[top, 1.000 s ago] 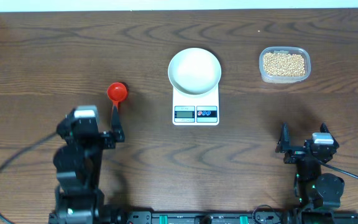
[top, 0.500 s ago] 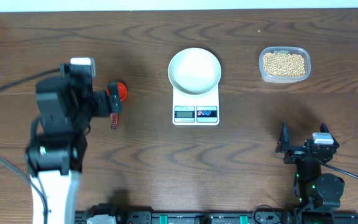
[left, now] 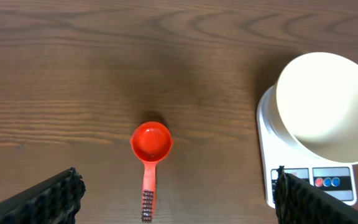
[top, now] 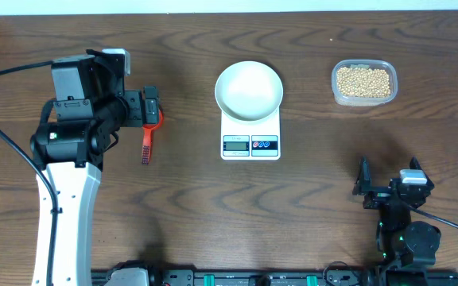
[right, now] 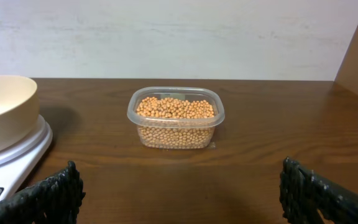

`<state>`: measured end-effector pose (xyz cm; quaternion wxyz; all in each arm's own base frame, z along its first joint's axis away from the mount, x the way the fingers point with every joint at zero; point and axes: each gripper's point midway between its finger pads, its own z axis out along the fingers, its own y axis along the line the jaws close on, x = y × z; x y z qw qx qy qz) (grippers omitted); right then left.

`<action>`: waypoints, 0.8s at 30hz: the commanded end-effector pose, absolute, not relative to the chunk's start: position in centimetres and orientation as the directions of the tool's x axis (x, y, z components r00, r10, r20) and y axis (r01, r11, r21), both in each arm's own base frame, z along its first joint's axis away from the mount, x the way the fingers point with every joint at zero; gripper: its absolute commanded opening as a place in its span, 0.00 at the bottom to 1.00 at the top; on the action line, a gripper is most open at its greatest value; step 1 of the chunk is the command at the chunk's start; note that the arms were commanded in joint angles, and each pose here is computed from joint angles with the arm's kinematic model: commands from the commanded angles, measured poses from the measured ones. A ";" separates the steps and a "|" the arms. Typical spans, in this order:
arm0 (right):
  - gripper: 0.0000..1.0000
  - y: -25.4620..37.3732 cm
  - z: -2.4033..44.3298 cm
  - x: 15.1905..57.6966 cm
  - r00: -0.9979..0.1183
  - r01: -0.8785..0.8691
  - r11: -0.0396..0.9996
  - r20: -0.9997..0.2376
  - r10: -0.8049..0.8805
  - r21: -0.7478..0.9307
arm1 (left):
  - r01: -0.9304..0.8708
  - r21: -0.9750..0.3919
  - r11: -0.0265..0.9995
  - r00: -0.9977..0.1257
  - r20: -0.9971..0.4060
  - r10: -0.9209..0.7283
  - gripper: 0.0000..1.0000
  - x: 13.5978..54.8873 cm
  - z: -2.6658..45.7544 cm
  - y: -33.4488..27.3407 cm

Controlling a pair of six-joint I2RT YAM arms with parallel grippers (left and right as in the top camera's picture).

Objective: Scoop item into bowl and weigh 50g on scale
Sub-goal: 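Move the left gripper forward above the red scoop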

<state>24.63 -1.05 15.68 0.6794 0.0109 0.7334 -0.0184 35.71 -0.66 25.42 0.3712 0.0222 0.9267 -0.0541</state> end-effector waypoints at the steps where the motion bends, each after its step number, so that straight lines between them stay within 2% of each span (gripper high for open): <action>1: 0.99 -1.1 15.6 24.6 -0.077 0.045 0.999 -0.997 -0.021 -0.024 | 0.115 -0.100 0.988 -0.711 -0.703 0.012 1.00 35.8 26.2 -1.3; 13: 0.99 -1.1 15.6 24.6 -0.077 0.045 0.999 -0.997 -0.021 -0.024 | 0.115 -0.100 0.988 -0.705 -0.709 0.010 1.00 36.0 26.4 -1.3; 24: 0.99 -1.1 15.6 24.6 -0.077 0.045 0.999 -0.997 -0.021 -0.024 | 0.044 -0.102 0.994 -0.723 -0.690 -0.039 1.00 36.2 28.4 0.5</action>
